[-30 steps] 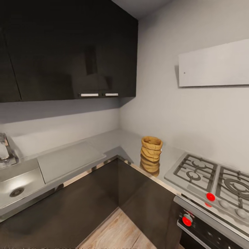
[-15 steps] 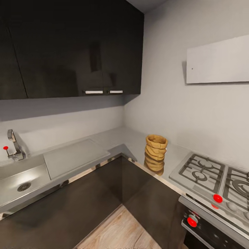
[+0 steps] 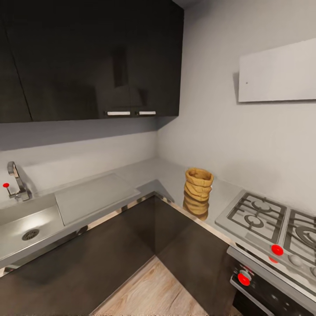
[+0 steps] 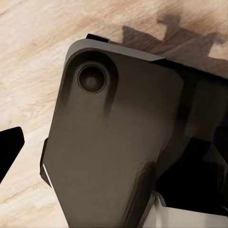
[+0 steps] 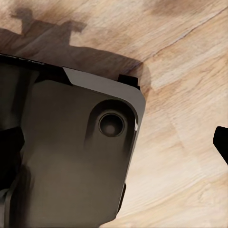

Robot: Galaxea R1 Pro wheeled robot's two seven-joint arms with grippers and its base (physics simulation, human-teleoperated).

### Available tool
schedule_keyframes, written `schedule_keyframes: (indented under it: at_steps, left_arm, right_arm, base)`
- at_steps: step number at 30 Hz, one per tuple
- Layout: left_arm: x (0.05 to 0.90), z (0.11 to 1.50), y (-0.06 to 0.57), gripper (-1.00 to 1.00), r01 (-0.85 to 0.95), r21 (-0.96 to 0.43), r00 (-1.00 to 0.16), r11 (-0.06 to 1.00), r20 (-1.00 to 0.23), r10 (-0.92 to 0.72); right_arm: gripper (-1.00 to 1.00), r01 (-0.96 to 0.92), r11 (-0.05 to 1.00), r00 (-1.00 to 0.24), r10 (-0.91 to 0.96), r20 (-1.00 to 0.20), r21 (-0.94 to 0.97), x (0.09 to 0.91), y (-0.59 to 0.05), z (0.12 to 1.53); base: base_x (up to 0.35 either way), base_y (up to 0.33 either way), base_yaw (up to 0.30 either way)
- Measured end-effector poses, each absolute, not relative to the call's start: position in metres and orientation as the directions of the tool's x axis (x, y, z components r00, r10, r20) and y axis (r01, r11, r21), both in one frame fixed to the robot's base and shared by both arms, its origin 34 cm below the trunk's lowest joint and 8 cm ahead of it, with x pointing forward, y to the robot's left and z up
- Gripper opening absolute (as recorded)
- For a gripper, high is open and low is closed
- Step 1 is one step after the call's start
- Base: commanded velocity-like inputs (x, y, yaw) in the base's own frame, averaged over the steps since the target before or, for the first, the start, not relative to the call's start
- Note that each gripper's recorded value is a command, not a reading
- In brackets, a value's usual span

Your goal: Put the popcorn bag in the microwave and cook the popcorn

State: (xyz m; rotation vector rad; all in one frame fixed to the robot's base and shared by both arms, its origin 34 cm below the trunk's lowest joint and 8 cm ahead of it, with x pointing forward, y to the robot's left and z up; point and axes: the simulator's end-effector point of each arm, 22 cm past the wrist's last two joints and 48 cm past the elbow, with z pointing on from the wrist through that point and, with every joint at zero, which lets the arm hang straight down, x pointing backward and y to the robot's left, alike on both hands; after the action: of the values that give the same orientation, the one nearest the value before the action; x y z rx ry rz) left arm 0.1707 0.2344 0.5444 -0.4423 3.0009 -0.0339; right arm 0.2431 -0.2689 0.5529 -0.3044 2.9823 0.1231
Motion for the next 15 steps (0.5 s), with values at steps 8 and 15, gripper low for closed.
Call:
schedule_keyframes:
  at_steps: [8, 15]
  left_arm:
    - [0.1656, 0.544, 0.2344, 1.0, -0.287, -0.034, -0.953, 0.957, -0.091, -0.289]
    - [0.1613, 0.5437, 0.2344, 1.0, -0.287, -0.031, -0.954, 0.957, -0.08, -0.289]
  right_arm:
    - [1.0, -0.206, 0.975, -0.971, -0.195, -0.136, 0.077, 0.238, -0.2674, 0.5517]
    - [1.0, -0.206, 0.975, -0.973, -0.195, -0.125, 0.082, 0.2337, -0.2667, 0.5506]
  base:
    - [0.0, 0.0, 0.0]
    - [0.0, 0.0, 0.0]
